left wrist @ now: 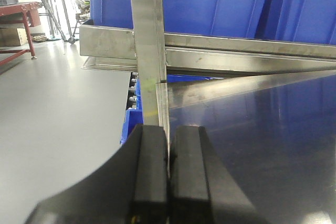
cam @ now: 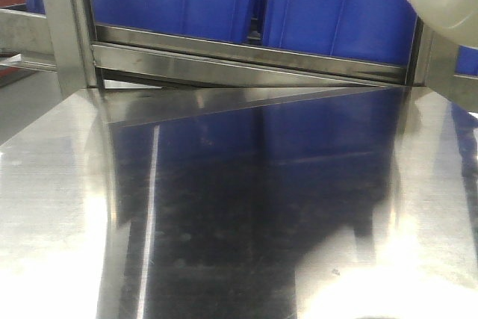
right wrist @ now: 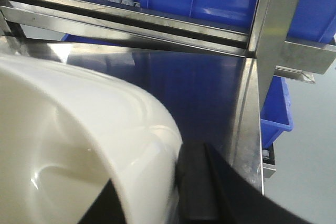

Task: Move white bin to right shelf second layer
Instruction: 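Raise the held bin with the right gripper clear of the table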

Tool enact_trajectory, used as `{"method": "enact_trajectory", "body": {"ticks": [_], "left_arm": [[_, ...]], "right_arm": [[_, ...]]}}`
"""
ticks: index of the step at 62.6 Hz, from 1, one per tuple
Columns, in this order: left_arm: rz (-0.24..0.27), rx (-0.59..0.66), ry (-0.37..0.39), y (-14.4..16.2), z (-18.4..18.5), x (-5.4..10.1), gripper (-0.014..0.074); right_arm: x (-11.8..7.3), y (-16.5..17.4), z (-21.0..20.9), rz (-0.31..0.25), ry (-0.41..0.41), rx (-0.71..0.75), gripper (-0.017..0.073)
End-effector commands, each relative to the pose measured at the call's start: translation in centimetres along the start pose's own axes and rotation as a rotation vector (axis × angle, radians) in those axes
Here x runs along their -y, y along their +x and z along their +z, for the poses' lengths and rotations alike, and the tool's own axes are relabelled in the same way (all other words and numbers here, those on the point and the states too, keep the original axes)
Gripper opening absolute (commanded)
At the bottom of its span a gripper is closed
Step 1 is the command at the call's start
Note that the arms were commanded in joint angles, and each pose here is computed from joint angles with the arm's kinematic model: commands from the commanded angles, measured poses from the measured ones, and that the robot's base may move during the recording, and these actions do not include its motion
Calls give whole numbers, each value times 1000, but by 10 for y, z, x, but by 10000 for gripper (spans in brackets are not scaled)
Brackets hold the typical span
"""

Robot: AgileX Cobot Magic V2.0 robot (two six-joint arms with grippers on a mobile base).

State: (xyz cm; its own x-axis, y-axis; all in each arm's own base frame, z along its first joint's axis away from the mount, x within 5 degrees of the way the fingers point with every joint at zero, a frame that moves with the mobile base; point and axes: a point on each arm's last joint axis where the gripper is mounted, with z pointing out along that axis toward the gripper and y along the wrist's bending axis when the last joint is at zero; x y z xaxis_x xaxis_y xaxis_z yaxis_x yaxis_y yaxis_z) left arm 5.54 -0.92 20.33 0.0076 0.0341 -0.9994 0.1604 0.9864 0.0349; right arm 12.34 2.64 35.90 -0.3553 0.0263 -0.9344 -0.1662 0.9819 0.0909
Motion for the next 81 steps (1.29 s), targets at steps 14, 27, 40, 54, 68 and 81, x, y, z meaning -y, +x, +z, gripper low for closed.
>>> {"method": "enact_trajectory", "body": {"ticks": [14, 27, 40, 54, 68, 81], "left_arm": [[-9, 62, -4, 4, 0, 0, 85], [-9, 62, -4, 4, 0, 0, 85], [-9, 62, -4, 4, 0, 0, 85], [-9, 62, -4, 4, 0, 0, 85], [-9, 62, -4, 4, 0, 0, 85], [-9, 62, -4, 4, 0, 0, 85]], "right_arm": [[-1, -19, -7, 9, -14, 142, 57], [-1, -19, -7, 9, -14, 142, 57], [-1, -19, -7, 9, -14, 142, 57], [-1, -19, -7, 9, -14, 142, 57], [-1, -19, -7, 9, -14, 142, 57], [-1, -19, -7, 9, -14, 141, 57]]}}
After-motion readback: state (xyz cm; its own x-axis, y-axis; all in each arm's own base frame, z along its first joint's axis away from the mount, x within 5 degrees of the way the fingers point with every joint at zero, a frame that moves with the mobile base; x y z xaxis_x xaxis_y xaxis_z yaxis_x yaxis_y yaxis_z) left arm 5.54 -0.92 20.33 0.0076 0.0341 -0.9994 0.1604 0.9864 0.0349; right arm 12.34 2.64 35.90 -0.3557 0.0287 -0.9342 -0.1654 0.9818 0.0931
